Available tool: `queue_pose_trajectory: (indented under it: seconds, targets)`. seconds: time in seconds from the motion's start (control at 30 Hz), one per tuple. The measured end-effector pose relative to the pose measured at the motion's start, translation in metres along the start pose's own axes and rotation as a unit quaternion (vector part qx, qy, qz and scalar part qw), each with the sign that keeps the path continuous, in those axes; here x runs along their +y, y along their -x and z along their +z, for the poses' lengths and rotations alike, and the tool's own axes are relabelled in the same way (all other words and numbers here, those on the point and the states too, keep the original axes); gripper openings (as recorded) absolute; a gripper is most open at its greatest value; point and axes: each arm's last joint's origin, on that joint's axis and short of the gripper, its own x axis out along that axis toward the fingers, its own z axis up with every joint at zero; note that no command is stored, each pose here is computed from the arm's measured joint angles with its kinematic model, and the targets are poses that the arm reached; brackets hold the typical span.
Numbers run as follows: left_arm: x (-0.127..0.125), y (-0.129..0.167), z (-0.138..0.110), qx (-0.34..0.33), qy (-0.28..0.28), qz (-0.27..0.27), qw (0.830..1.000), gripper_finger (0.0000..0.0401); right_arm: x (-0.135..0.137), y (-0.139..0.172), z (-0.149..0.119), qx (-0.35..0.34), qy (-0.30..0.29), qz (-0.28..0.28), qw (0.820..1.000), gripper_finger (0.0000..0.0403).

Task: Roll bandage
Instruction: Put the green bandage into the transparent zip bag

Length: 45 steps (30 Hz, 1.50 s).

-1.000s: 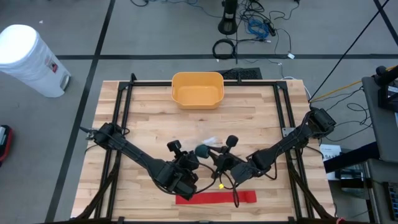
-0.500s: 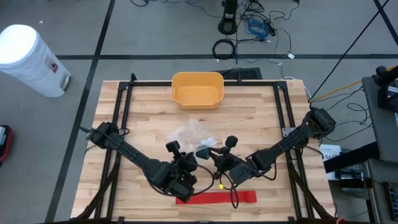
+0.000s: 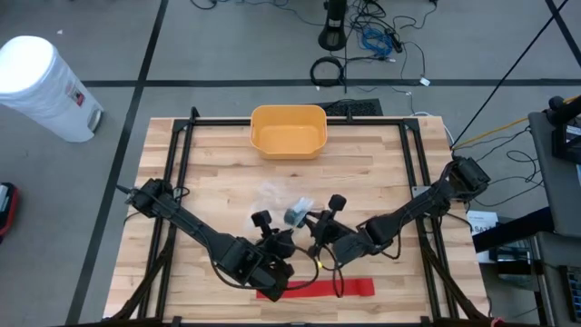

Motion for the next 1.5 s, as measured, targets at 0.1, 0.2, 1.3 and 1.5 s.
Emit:
queue_pose_trajectory:
  seconds: [0.1,0.2,1.3,1.5]
  targets:
    - [0.0,0.0,0.0,0.001,-0.002,0.0,1.0,0.0005,-0.001,-0.001,-0.001,0.004,-0.007,-0.002,1.0,0.0049]
    - [0.0,0.0,0.0,0.003,-0.004,-0.001,1.0,0.0005,0.0,0.0,0.003,-0.007,-0.015,0.006,1.0,0.0049]
    - [-0.003,0.016,-0.016,0.034,-0.033,-0.001,0.999,0.0005,0.016,0.047,0.053,0.071,0.083,0.168,0.98,0.0164]
    - [0.001,0.017,-0.02,0.049,-0.058,0.011,0.997,0.0005,0.022,0.063,0.054,0.052,0.106,0.155,0.981,0.0159]
